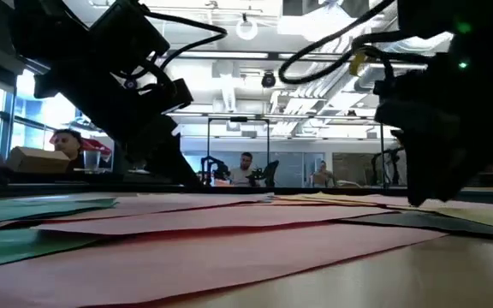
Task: Organize paper
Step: Stack the yellow paper on top of the other yellow paper to the bottom right of the table
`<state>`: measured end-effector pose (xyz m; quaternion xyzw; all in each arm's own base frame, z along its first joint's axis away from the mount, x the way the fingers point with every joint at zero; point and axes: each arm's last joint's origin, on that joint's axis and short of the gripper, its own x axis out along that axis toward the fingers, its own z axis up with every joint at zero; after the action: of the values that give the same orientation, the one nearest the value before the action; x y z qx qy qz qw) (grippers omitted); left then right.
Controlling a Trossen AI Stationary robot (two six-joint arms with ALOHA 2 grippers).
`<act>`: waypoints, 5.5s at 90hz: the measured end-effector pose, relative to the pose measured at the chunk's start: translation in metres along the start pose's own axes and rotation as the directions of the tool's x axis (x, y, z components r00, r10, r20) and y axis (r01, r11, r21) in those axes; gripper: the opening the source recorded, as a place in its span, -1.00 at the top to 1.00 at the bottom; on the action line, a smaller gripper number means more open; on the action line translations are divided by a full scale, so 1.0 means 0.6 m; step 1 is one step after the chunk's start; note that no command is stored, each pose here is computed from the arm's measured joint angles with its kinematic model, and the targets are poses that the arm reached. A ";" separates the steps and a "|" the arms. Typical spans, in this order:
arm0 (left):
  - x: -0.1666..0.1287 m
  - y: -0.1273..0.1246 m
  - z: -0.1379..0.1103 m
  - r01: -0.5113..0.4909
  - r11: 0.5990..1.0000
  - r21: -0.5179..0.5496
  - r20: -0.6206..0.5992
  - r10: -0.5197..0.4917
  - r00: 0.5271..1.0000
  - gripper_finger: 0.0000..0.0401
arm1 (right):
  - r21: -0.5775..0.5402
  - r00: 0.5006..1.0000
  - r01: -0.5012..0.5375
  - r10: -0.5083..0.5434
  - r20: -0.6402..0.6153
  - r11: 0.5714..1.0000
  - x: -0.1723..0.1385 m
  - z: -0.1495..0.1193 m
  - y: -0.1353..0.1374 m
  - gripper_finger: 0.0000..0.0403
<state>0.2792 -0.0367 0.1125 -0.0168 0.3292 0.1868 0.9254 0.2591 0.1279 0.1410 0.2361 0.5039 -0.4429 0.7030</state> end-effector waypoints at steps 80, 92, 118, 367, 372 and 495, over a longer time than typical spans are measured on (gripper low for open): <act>0.000 0.001 -0.002 -0.006 1.000 0.000 -0.016 0.006 1.000 0.58 | 0.005 0.996 0.070 -0.069 -0.050 0.998 0.001 0.000 -0.005 -0.11; 0.000 0.001 -0.002 -0.007 1.000 0.000 -0.016 0.007 1.000 0.58 | 0.022 1.000 0.000 0.001 -0.026 1.000 -0.013 0.006 0.012 -0.11; 0.000 0.001 -0.002 -0.007 1.000 0.000 -0.015 0.007 1.000 0.58 | 0.000 1.000 0.010 -0.010 -0.029 1.000 0.004 -0.002 0.016 -0.11; -0.011 -0.047 0.063 0.225 0.974 0.021 0.086 -0.226 0.970 0.58 | 0.210 0.725 -0.099 0.215 -0.654 0.973 -0.132 -0.302 0.008 -0.11; -0.011 -0.047 0.063 0.225 0.974 0.021 0.086 -0.226 0.970 0.58 | 0.194 0.746 -0.089 0.195 -0.637 0.977 -0.130 -0.303 0.003 -0.11; -0.011 -0.046 0.059 0.227 0.973 0.031 0.059 -0.229 0.972 0.58 | 0.140 0.716 -0.016 0.109 -0.689 0.990 -0.113 -0.318 -0.008 -0.11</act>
<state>0.3060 -0.0593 0.1415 -0.0377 0.2985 0.0757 0.9507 0.1527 0.3000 0.1310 0.4448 0.6941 -0.3283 0.4611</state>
